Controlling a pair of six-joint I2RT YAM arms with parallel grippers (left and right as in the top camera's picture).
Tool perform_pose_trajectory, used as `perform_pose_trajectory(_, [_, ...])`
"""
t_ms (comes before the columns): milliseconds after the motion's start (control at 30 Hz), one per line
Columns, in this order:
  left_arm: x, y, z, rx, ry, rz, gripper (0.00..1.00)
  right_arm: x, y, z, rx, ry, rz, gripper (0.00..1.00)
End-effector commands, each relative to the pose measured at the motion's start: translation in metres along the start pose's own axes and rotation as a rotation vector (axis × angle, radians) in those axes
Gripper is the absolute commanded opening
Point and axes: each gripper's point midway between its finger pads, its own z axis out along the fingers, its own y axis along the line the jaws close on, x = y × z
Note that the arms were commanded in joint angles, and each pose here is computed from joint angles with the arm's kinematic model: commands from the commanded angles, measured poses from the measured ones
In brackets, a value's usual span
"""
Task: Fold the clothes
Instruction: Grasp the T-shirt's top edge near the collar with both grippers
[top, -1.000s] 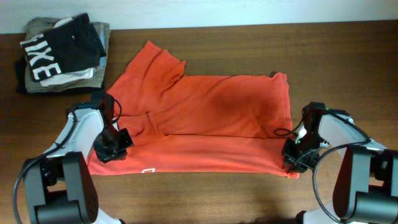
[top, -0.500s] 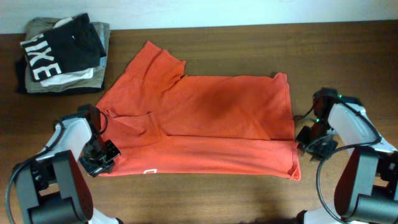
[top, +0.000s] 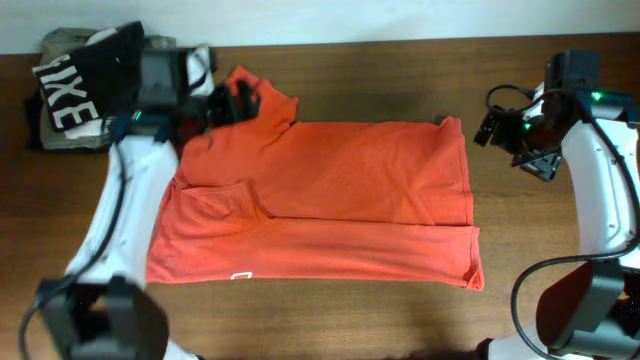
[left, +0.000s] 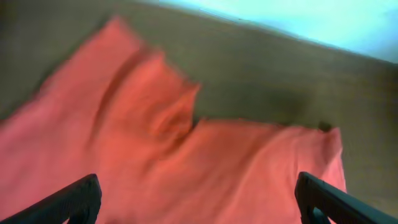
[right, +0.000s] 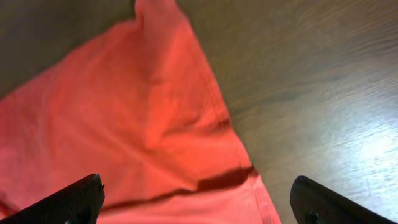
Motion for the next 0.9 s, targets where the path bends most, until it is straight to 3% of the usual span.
perform_pose_trajectory(0, [-0.035, -0.025, 0.045, -0.037, 0.034, 0.149, 0.99, 0.006, 0.017, -0.005, -0.029, 0.007, -0.083, 0.99])
perform_pose_trajectory(100, [-0.04, -0.019, 0.125, -0.102, 0.073, 0.232, 0.99, 0.014, 0.021, -0.005, -0.027, 0.029, -0.116, 0.99])
perform_pose_trajectory(167, [-0.02, -0.007, 0.172, -0.112, 0.1, 0.249, 0.99, 0.018, 0.021, -0.005, -0.022, 0.046, -0.125, 0.99])
perform_pose_trajectory(233, [-0.006, 0.012, 0.196, -0.237, 0.106, 0.271, 0.99, 0.021, 0.019, -0.005, -0.019, 0.056, -0.123, 0.99])
perform_pose_trajectory(300, [-0.001, 0.032, 0.205, -0.37, 0.097, 0.292, 0.99, 0.026, 0.017, -0.005, -0.011, 0.078, -0.138, 0.99])
perform_pose_trajectory(500, [-0.012, 0.07, 0.206, -0.403, 0.08, 0.24, 0.99, 0.036, 0.013, -0.005, 0.002, 0.12, -0.131, 0.99])
perform_pose_trajectory(867, [0.009, 0.092, 0.236, -0.339, 0.134, 0.261, 0.93, 0.049, 0.005, 0.008, 0.021, 0.166, -0.123, 0.99])
